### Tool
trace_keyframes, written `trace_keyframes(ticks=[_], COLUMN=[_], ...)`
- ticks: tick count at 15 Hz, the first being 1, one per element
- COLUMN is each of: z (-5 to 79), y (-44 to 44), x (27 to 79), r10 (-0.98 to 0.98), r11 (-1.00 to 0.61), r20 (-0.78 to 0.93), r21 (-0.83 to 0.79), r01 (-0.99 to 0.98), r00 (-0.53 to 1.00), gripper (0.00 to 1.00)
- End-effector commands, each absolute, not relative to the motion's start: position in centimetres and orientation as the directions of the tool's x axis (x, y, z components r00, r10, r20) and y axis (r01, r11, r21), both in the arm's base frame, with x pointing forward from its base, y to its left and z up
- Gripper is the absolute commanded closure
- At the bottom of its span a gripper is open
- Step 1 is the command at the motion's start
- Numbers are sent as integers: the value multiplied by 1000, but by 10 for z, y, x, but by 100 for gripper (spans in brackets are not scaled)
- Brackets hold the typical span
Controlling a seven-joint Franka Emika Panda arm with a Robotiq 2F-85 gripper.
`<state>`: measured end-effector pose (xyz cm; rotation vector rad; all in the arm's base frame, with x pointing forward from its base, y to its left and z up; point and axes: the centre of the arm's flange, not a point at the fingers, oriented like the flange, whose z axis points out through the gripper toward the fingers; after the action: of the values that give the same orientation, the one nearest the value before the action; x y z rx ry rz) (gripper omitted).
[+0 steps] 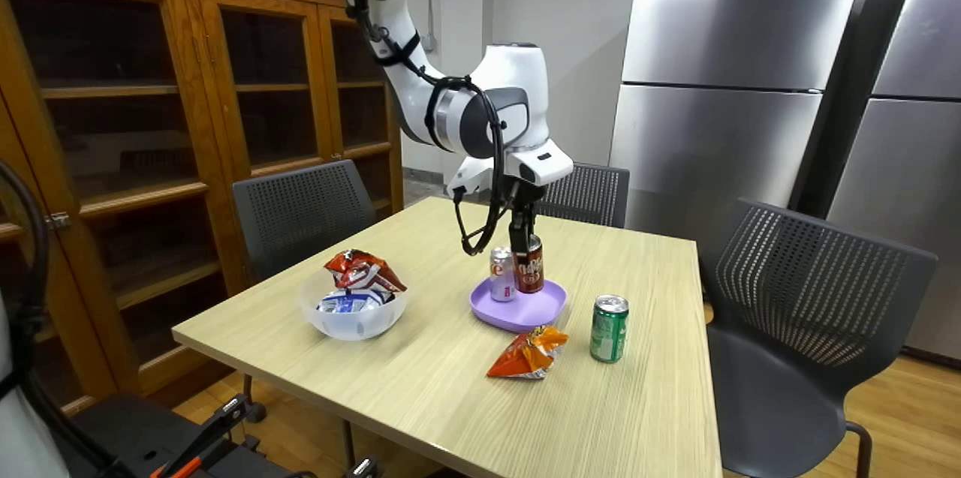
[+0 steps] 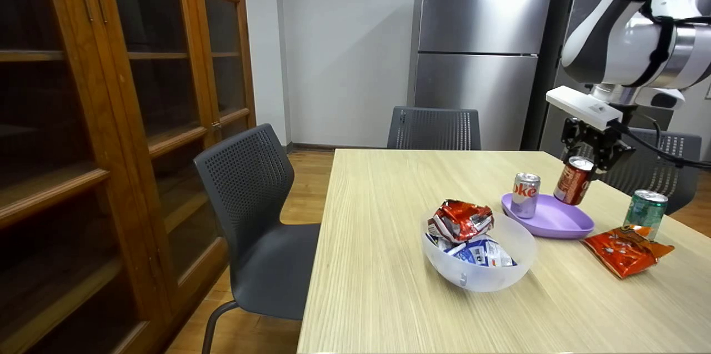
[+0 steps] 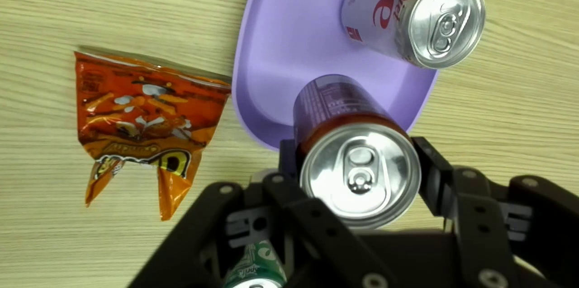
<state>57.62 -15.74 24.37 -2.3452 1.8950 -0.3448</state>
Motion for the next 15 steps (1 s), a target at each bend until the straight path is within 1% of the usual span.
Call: trace_keyframes(ticks=[1, 11, 15], z=[238, 209, 198], y=[-168, -182, -185], x=[609, 653, 663], r10=[-981, -987, -990], r11=[-190, -161, -142], r20=[86, 45, 18], r21=[-211, -195, -182], r01=[-959, -967, -973], r00=[176, 155, 141], gripper=[62, 62, 62])
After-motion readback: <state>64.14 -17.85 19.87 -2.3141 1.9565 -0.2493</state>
